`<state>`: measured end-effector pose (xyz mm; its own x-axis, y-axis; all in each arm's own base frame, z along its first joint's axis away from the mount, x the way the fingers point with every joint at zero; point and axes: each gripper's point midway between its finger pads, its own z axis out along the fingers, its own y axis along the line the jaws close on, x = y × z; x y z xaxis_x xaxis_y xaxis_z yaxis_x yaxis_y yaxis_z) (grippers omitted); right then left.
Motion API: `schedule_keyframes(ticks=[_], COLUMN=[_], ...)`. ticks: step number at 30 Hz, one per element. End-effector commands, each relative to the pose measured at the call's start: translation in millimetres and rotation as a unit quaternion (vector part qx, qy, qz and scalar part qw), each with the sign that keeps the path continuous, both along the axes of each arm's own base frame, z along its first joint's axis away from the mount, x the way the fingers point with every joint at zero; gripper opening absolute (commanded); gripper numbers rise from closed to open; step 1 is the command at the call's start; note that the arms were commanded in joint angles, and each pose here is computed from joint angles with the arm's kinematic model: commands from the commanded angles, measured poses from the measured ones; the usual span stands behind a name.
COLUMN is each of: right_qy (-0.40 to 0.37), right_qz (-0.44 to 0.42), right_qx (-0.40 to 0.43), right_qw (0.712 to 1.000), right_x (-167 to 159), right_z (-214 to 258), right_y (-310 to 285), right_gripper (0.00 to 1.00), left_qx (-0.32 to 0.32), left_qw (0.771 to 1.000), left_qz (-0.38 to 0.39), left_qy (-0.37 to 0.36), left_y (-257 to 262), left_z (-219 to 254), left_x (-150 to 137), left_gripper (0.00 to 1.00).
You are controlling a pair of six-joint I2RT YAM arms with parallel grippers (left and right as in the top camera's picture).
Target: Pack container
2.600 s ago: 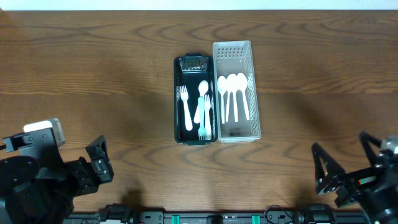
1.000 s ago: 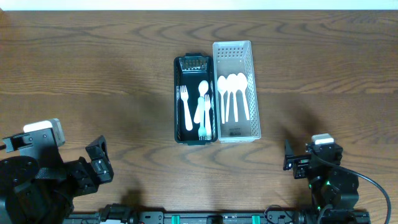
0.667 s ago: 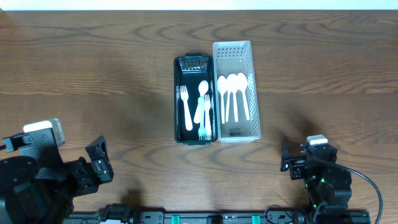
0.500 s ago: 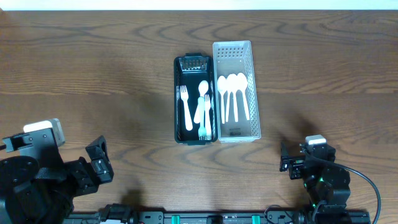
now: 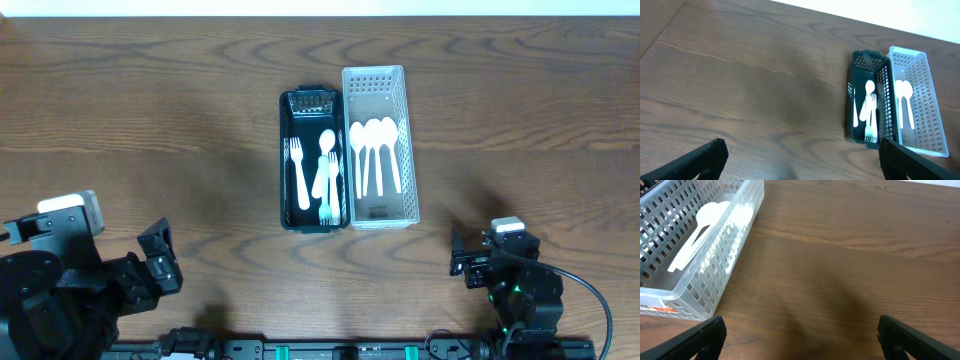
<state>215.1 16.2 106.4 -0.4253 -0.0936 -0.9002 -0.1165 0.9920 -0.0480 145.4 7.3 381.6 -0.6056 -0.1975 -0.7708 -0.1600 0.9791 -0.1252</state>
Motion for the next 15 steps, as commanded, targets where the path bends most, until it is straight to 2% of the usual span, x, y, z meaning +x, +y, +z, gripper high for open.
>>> schedule_keyframes(ticks=[1, 10, 15], right_qy=[-0.001, -0.001, -0.001], right_qz=[0.000, 0.000, 0.000], right_qx=[-0.006, -0.006, -0.006], right_qw=[1.000, 1.000, 1.000], right_x=[0, 0, 0], right_z=[-3, -3, -3], right_y=[-1, -1, -1], right_gripper=[0.99, 0.99, 0.99], left_qx=[0.000, 0.000, 0.014], left_qw=[1.000, 1.000, 0.998], left_qz=[0.000, 0.000, 0.017], left_qy=[-0.004, -0.005, -0.056], left_y=[0, 0, 7], left_z=[2, 3, 20], left_x=[-1, -1, 18], left_gripper=[0.98, 0.98, 0.98])
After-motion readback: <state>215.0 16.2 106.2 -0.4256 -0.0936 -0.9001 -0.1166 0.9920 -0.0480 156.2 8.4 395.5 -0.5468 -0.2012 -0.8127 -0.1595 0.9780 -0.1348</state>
